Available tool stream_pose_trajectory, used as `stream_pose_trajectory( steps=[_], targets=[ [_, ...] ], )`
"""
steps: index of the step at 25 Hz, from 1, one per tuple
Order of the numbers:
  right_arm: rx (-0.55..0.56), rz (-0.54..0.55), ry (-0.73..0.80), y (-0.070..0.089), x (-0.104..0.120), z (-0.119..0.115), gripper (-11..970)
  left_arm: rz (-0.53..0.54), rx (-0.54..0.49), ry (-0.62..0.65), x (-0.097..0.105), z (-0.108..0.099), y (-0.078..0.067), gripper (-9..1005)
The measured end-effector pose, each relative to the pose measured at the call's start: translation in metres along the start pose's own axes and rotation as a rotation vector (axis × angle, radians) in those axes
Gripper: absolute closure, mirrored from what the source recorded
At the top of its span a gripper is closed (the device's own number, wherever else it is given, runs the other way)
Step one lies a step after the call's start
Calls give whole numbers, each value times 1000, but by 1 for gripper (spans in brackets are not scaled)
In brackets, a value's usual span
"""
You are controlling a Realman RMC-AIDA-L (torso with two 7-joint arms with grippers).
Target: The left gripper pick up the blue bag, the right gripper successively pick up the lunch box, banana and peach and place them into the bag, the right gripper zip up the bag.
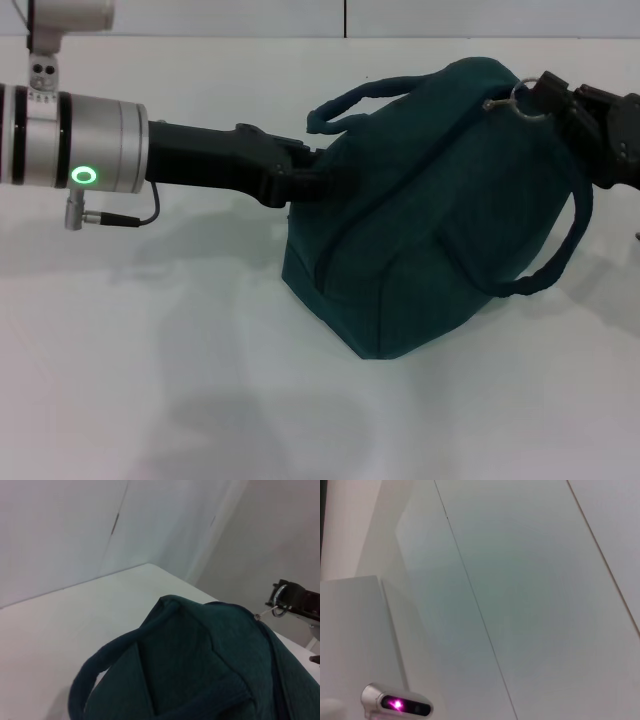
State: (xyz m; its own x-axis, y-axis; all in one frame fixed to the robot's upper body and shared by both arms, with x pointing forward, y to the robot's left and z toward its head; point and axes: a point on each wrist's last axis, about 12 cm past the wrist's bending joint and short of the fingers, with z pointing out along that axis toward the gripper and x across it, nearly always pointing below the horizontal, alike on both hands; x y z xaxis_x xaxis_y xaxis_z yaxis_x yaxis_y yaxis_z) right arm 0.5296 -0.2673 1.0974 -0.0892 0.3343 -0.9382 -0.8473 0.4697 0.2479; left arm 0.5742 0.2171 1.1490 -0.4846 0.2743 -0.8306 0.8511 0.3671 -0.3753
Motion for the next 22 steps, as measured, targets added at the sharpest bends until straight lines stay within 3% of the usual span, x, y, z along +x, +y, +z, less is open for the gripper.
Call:
stream_pose_trajectory(
  steps=[5, 22],
  targets=[
    [23, -9, -19, -3, -3, -2, 942, 17, 11, 16, 2, 3, -3, 643],
    [226, -52, 37, -25, 2, -13, 942, 5, 46, 24, 11, -1, -7, 749]
  ],
)
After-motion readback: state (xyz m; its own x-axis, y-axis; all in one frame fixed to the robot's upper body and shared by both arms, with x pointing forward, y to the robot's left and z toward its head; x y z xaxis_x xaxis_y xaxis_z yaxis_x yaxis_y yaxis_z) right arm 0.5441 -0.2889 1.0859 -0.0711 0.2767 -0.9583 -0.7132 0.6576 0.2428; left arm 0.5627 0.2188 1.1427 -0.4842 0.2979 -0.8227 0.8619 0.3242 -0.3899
